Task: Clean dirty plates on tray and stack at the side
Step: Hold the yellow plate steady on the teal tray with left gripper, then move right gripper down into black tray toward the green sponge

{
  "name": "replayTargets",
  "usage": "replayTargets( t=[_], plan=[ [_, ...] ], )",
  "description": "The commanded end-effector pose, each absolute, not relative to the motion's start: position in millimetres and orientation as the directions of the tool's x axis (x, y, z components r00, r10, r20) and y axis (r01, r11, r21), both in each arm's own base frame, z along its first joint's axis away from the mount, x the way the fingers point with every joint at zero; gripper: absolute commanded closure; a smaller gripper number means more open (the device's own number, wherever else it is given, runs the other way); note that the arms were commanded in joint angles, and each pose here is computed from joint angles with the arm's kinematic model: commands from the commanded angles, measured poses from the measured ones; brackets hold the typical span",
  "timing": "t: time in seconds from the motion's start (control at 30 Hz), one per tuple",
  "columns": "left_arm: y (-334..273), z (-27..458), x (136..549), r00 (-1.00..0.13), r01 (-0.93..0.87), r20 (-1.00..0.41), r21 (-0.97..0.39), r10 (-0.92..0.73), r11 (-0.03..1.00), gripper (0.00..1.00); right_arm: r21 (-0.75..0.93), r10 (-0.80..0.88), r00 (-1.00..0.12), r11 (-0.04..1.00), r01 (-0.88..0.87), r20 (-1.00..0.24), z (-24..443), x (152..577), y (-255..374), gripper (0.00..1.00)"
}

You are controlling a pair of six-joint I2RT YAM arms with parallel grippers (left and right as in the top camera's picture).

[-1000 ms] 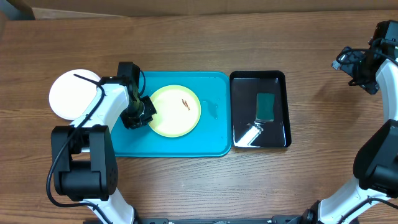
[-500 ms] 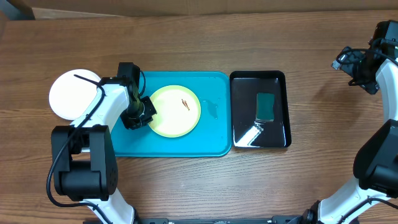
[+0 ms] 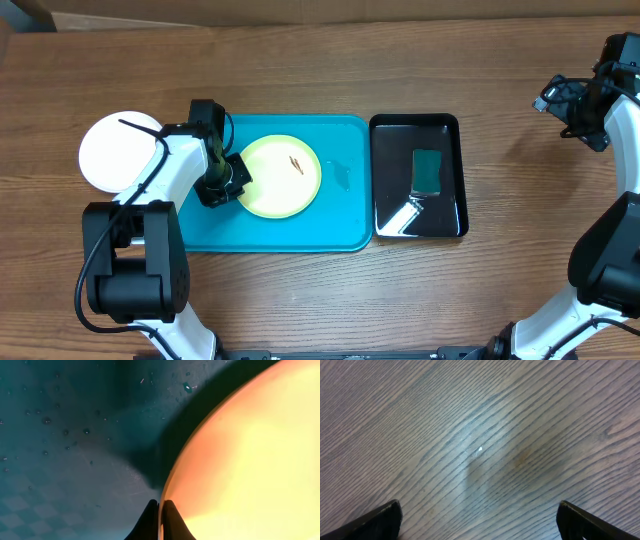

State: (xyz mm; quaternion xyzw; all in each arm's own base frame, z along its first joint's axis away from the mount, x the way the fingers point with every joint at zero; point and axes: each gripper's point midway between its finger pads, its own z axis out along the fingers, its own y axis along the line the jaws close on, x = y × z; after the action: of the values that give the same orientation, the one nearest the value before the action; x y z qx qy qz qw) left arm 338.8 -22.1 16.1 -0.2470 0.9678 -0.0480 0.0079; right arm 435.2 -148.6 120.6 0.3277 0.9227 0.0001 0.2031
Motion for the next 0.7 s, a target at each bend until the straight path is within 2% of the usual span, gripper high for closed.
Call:
replayTargets(
  t=[0.0, 0.13, 0.4, 0.53, 0.67],
  plan=[
    [-24, 18, 337, -0.879, -0.474, -0.008, -0.086, -0.476, 0.877, 0.96, 0.148, 0.604, -0.69, 0.785, 0.602, -0.398, 130, 440, -149, 0.0],
    [-24, 18, 337, -0.88, -0.473, -0.007, -0.086, -0.476, 0.877, 0.96, 0.197, 0.608, -0.699, 0.79, 0.581, -0.376, 130, 442, -139, 0.0],
    [-24, 18, 337, -0.879, -0.474, -0.007, -0.086, -0.476, 0.877, 0.95, 0.505, 0.594, -0.789, 0.734, 0.454, -0.154, 137, 434, -67, 0.0],
    [-24, 18, 337, -0.879, -0.474, -0.007, -0.086, -0.476, 0.877, 0.95, 0.664, 0.441, -0.884, 0.709, 0.237, -0.155, 157, 434, -16, 0.04],
    [-24, 18, 337, -0.879, -0.474, -0.007, -0.086, -0.476, 0.877, 0.95, 0.671, 0.33, -0.937, 0.721, 0.172, -0.115, 156, 418, 21, 0.04]
  ],
)
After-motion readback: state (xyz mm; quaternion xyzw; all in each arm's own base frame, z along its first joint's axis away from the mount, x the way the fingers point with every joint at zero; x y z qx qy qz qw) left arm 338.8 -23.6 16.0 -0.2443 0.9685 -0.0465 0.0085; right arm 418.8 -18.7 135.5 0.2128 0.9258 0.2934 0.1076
